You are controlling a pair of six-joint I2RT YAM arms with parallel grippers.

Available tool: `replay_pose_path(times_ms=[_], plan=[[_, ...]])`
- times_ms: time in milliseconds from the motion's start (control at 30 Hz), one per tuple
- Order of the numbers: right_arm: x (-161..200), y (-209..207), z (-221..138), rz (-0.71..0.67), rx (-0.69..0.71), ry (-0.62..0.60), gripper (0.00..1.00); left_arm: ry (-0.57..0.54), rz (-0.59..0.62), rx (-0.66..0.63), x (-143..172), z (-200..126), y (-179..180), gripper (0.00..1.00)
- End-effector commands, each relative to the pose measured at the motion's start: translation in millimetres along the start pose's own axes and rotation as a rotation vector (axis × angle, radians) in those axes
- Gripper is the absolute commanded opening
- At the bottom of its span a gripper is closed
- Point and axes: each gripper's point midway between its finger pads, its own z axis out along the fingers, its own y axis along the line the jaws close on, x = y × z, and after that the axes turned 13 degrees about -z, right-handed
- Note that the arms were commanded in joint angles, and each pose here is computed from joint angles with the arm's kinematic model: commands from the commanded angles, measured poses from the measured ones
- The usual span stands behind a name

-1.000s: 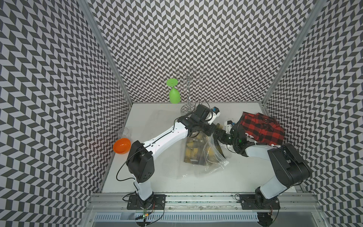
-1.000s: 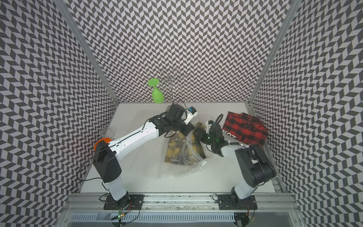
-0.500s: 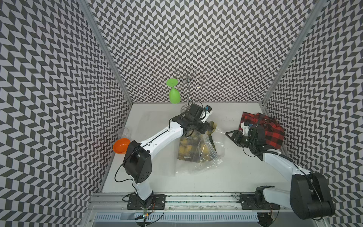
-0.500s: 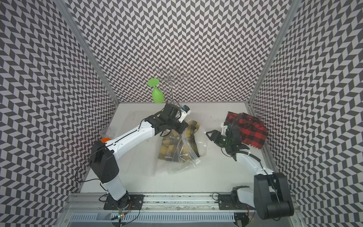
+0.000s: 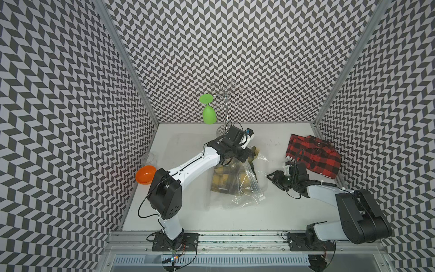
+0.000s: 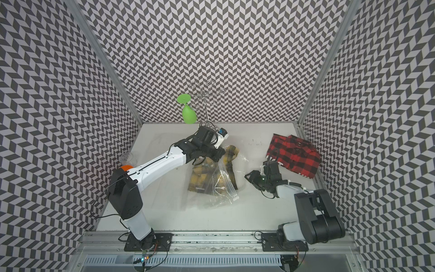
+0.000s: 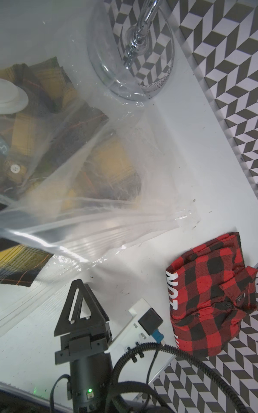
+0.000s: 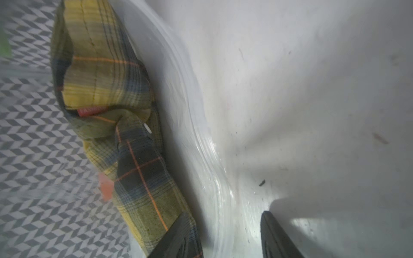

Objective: Place the folded shirt into the vacuum bag
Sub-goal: Adjust the vacuum bag at the center of the board.

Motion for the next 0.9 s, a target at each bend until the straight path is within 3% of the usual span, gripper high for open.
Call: replay_pose_path(times_ms=[0, 167, 433, 600, 767, 867], plan=[[-4, 15, 8, 0.026, -0.046, -0.049, 0.50, 0.031, -0.016, -0.009, 9, 6, 4, 0.10], [11, 37, 14, 0.042, -0.076, -0.054, 0.43, 0.039, -0.033, -0.072, 11, 6, 20, 0.11], [16, 65, 19, 0.012, -0.107, -0.047, 0.41, 0.002, -0.056, -0.109, -3, -11, 22, 0.27], [-4, 64, 1, -0.088, -0.049, -0.038, 0.49, -0.023, -0.062, -0.066, -11, -30, 9, 0.40], [-40, 49, -41, -0.154, 0.054, -0.097, 0.63, -0.083, -0.066, -0.028, -25, -57, -3, 0.52], [-64, 35, -64, -0.162, 0.144, -0.147, 0.66, -0.112, -0.071, -0.018, -30, -65, -6, 0.57]])
